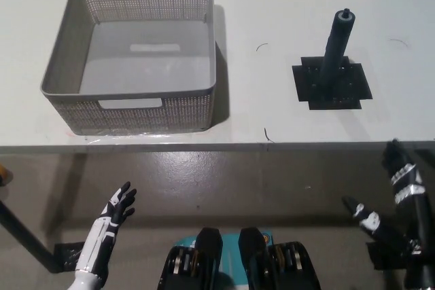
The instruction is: Use the right hand to pick up a electric screw driver and put it into a container on the left side
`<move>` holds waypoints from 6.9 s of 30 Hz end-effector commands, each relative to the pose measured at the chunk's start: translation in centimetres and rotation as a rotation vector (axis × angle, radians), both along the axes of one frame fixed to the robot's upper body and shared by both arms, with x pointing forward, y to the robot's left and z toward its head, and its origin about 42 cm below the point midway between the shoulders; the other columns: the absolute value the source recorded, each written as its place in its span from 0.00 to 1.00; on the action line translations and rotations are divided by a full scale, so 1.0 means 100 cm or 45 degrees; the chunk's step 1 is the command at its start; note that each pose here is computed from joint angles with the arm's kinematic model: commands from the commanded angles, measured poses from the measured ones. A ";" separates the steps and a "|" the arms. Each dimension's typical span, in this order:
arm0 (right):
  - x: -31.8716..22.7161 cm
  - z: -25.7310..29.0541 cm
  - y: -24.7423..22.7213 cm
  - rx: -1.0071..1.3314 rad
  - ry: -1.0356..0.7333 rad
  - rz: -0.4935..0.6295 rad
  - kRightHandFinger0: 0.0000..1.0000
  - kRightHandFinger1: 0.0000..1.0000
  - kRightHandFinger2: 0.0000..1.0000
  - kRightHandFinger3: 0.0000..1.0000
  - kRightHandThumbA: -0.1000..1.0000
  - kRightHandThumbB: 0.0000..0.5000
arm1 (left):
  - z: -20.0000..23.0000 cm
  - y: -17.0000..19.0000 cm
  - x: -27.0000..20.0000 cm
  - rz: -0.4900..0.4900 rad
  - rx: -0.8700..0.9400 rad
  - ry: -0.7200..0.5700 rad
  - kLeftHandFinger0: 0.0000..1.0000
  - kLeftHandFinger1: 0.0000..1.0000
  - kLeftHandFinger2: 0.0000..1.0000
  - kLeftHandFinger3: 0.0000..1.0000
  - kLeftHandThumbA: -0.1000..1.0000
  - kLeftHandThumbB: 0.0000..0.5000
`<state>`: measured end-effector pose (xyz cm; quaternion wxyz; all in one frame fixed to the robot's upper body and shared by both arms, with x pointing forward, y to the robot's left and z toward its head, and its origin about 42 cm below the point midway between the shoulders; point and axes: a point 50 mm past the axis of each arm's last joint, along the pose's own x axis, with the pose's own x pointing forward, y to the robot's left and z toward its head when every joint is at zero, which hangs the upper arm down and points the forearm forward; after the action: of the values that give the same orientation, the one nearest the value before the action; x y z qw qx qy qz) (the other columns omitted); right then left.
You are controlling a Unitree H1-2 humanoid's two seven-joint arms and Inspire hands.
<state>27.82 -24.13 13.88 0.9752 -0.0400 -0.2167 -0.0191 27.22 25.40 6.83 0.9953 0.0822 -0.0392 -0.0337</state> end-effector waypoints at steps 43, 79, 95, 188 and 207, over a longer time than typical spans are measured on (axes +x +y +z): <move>0.240 0.033 -0.018 -0.021 0.352 -0.187 1.00 1.00 1.00 1.00 0.88 1.00 | 0.001 0.004 -0.002 -0.047 -0.086 -0.093 1.00 1.00 1.00 1.00 1.00 0.27; 0.268 0.074 0.017 -0.059 0.302 -0.111 1.00 1.00 1.00 1.00 0.78 1.00 | 0.004 0.003 0.001 -0.072 -0.083 -0.105 1.00 1.00 1.00 1.00 1.00 0.31; 0.303 0.139 0.058 -0.303 0.405 -0.407 0.00 0.06 0.56 0.35 0.00 0.24 | 0.012 0.000 0.009 -0.104 -0.068 -0.125 1.00 1.00 1.00 1.00 1.00 0.30; 0.244 0.155 0.289 -0.196 0.206 0.177 0.00 0.17 0.66 0.45 0.00 0.26 | 0.006 -0.014 0.004 -0.219 -0.010 -0.077 1.00 1.00 1.00 1.00 1.00 0.32; 0.258 0.193 0.273 -0.239 0.044 0.381 1.00 1.00 1.00 1.00 0.94 0.99 | 0.009 -0.016 0.008 -0.258 -0.006 -0.088 1.00 1.00 1.00 1.00 1.00 0.29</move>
<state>53.21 1.87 27.64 0.9795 -0.1118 -0.1218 0.1154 27.49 23.50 6.75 0.9893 0.0658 -0.0535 -0.1190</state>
